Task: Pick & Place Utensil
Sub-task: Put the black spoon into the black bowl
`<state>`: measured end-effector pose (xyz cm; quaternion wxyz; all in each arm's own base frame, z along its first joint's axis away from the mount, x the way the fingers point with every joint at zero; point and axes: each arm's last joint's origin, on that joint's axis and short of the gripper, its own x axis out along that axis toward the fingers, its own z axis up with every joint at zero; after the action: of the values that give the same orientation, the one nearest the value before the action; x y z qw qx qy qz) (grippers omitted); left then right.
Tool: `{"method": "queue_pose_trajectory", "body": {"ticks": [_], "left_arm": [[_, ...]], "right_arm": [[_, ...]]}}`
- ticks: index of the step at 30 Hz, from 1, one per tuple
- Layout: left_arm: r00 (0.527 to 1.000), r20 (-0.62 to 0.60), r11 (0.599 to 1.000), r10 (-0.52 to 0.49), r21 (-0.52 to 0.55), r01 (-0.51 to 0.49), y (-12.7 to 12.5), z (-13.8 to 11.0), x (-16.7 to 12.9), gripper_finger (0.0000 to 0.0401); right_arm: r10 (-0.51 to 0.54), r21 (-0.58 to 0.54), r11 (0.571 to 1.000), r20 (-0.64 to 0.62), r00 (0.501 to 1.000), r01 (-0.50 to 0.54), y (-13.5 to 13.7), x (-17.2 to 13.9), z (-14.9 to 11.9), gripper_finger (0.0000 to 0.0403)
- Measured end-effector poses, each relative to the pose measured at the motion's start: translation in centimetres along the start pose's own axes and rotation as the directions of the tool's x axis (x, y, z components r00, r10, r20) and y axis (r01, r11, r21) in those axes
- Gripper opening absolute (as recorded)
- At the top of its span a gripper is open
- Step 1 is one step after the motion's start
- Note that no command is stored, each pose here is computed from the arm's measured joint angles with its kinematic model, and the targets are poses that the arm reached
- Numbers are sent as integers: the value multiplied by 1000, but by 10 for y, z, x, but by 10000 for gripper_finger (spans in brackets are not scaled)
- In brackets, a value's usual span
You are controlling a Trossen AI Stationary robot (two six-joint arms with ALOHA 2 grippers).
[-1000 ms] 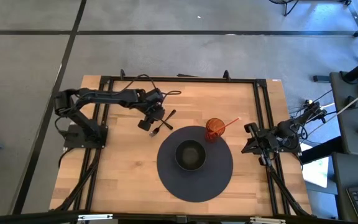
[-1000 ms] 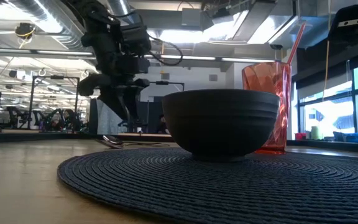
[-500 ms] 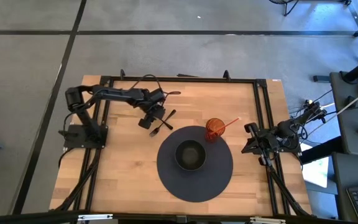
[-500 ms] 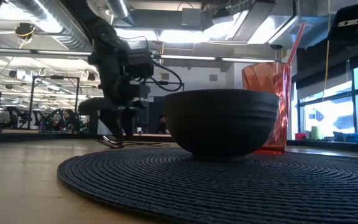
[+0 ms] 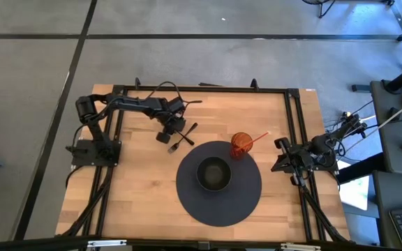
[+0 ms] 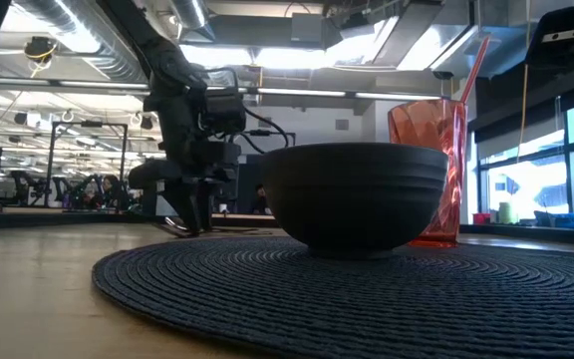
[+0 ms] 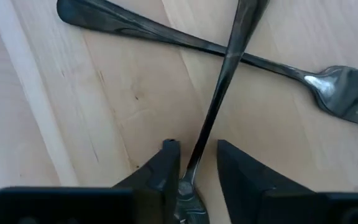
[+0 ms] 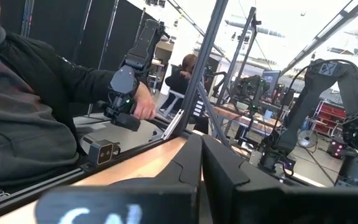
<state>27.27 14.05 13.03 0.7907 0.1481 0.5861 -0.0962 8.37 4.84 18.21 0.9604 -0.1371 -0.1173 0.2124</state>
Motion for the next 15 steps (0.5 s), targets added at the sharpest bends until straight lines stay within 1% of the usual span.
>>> {"method": "queue_pose_trajectory", "body": {"ticks": [7, 11, 15], "left_arm": [[1000, 2, 999, -6, -50, 6, -1, 0, 1, 13], [1000, 3, 997, -3, -71, 3, 0, 0, 1, 10], [1000, 2, 998, 3, -67, -3, 0, 0, 0, 6]], "right_arm": [[-1, -6, 1000, 1, 1000, 1, 0, 0, 0, 14], [0, -6, 1000, 0, 1000, 0, 0, 0, 0, 14], [-11, -16, 1000, -4, 1000, 11, 0, 0, 0, 14]]}}
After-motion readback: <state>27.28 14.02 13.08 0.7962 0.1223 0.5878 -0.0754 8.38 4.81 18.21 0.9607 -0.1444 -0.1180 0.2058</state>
